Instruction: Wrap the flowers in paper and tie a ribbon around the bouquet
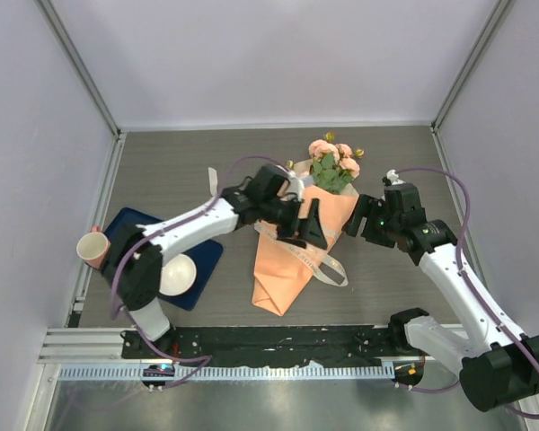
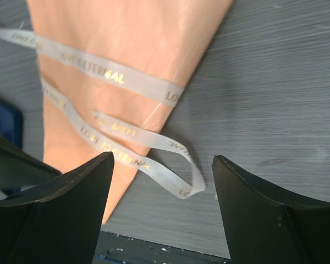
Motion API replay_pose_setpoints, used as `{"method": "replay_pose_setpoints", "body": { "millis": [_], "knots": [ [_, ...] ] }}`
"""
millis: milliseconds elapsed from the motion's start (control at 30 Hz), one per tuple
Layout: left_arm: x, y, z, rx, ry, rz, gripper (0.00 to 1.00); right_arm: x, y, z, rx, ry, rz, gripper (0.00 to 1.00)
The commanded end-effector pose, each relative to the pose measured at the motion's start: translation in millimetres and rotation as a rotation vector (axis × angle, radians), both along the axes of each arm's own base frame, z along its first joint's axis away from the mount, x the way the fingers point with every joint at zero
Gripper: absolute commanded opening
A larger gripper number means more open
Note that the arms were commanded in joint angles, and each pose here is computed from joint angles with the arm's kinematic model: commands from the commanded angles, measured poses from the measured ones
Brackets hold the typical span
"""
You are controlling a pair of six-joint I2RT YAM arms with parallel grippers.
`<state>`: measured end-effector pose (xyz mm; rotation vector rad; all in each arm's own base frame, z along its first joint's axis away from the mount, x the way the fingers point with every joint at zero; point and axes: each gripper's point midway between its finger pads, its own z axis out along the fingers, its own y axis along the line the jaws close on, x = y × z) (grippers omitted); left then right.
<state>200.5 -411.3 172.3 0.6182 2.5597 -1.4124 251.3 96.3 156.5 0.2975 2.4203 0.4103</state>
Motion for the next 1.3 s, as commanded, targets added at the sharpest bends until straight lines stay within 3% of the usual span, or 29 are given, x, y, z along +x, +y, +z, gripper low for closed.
{"method": "replay_pose_setpoints", "body": {
  "millis": [0, 67, 167, 300, 433, 567, 667, 800, 967, 1067, 1133, 1267],
  "knots": [
    [38.2, 85.0, 46.8, -0.099, -0.005, 0.174, 0.93, -11.5, 45.3, 5.5, 0.177, -0.025, 0.157, 0.80],
    [85.7, 143.6, 21.4, -0.025, 0.033, 0.444, 0.98, -19.3, 53.1, -18.0, 0.153, 0.059, 0.152, 0.80],
    [133.2, 212.9, -5.8, 0.068, 0.132, 0.812, 1.00, -30.9, 64.5, -37.7, 0.051, 0.088, 0.146, 0.82],
    [173.8, 248.5, -37.7, 0.107, 0.232, 1.057, 1.00, -30.3, 36.1, -55.1, -0.039, 0.117, -0.054, 0.82],
    [201.8, 267.4, -73.0, 0.262, 0.241, 1.160, 1.00, -30.4, 33.8, -76.5, -0.077, 0.148, -0.048, 0.82],
    [222.5, 268.7, -84.0, 0.365, 0.148, 1.093, 0.98, -22.3, 38.3, -88.6, -0.131, 0.159, 0.023, 0.81],
    [207.6, 259.0, -79.2, 0.418, 0.031, 0.987, 0.97, -20.0, 45.4, -90.3, -0.124, 0.154, 0.077, 0.77],
    [182.1, 226.9, -38.5, 0.263, -0.125, 0.799, 0.92, -28.8, 49.7, -101.2, -0.110, 0.186, 0.125, 0.73],
    [165.2, 168.6, 1.4, 0.124, -0.181, 0.509, 0.84, -36.8, 49.8, -120.9, -0.123, 0.263, 0.134, 0.67],
    [161.7, 130.9, 13.3, 0.069, -0.215, 0.383, 0.80, -36.6, 49.6, -128.0, -0.129, 0.270, 0.130, 0.56],
    [157.9, 107.4, 13.6, 0.027, -0.194, 0.307, 0.74, -34.7, 50.1, -129.0, -0.125, 0.259, 0.127, 0.43],
    [155.6, 89.6, 11.3, -0.035, -0.131, 0.291, 0.64, -33.2, 52.2, -126.7, -0.103, 0.230, 0.125, 0.31]
  ]
}}
